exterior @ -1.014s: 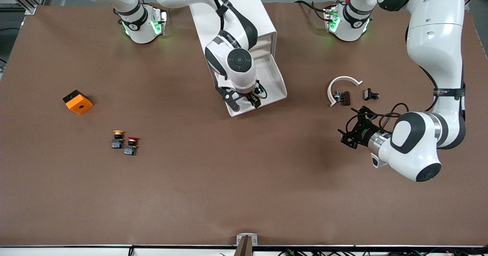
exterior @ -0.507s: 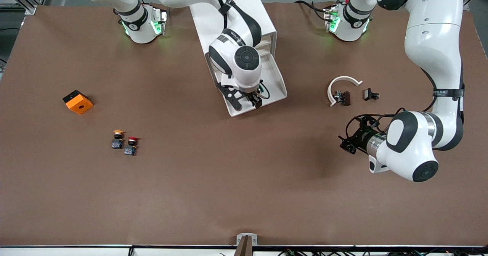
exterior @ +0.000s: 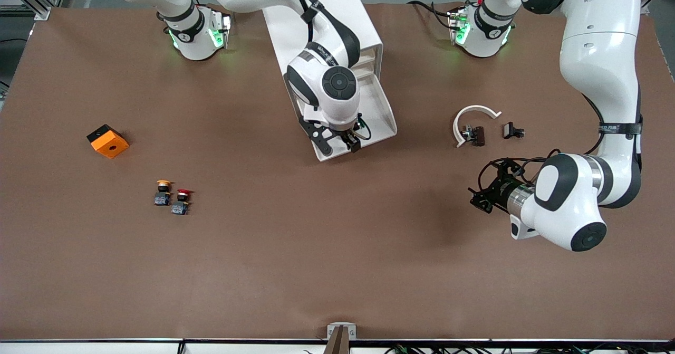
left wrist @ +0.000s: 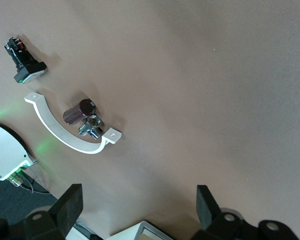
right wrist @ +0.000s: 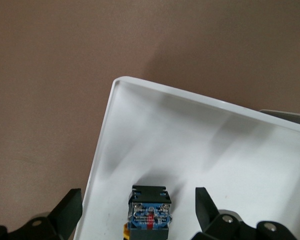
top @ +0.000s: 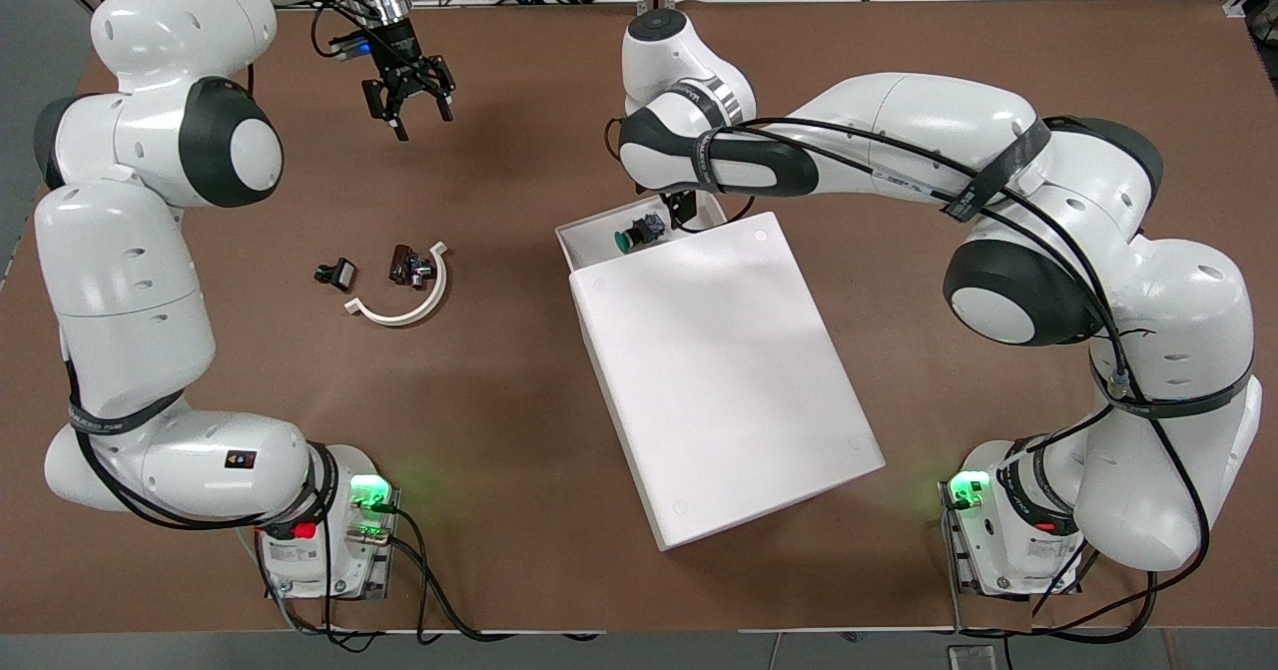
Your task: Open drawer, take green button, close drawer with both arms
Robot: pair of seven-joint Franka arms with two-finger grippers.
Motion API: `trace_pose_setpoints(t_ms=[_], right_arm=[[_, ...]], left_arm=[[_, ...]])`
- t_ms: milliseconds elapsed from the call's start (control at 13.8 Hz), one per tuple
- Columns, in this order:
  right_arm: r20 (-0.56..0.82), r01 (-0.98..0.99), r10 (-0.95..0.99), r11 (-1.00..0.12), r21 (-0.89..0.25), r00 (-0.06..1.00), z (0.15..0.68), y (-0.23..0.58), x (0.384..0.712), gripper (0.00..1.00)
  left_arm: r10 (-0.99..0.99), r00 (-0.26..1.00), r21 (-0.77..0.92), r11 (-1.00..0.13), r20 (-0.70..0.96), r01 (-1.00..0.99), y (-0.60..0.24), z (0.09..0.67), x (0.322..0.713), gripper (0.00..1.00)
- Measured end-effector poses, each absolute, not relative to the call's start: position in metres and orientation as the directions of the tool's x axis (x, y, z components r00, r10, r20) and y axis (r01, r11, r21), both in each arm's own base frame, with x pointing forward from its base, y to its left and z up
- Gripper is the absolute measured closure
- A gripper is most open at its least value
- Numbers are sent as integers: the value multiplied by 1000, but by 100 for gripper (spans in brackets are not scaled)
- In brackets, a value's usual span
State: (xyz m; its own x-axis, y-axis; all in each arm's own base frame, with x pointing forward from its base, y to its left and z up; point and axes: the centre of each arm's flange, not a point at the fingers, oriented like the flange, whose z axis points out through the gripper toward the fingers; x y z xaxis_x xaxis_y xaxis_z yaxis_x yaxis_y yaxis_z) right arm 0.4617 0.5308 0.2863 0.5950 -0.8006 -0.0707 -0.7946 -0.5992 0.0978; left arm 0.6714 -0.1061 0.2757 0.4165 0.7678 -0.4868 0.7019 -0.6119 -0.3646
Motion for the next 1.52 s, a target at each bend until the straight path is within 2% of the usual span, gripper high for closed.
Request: trace_pose_setpoints(t_ms=[579, 724, 796, 1014, 1158, 1376, 1448, 1520], right_arm=[[-73, -795, -801, -599, 91, 595, 295, 533, 466, 0], [-73, -793, -799, -602, 96, 597, 292, 535, 464, 0], [-73, -792, -798, -602, 98, 598, 291, 535, 463, 0], [-57, -768, -774, -633, 101, 631, 286, 547, 449, 0], [-43, -746, -751, -659, 100, 658, 279, 560, 433, 0], [-43, -743, -747, -664, 80, 663, 271, 565, 431, 0], [-43, -745, -748, -663, 71, 662, 270, 566, 433, 9], [-43, -746, -749, -662, 65, 661, 270, 565, 434, 22]], left_arm=[[768, 415, -366, -612, -488, 701, -106, 274, 671, 0], [616, 665, -240, -783, -423, 574, -143, 276, 680, 0], [567, 724, -227, -823, -392, 521, -179, 278, 675, 0], [529, 771, -246, -848, -354, 469, -237, 278, 659, 0], [538, 766, -249, -842, -352, 478, -227, 278, 662, 0], [552, 755, -248, -834, -353, 493, -211, 278, 667, 0], [552, 755, -248, -834, -354, 493, -211, 277, 667, 0], [552, 755, -248, -834, -354, 493, -211, 277, 667, 0]])
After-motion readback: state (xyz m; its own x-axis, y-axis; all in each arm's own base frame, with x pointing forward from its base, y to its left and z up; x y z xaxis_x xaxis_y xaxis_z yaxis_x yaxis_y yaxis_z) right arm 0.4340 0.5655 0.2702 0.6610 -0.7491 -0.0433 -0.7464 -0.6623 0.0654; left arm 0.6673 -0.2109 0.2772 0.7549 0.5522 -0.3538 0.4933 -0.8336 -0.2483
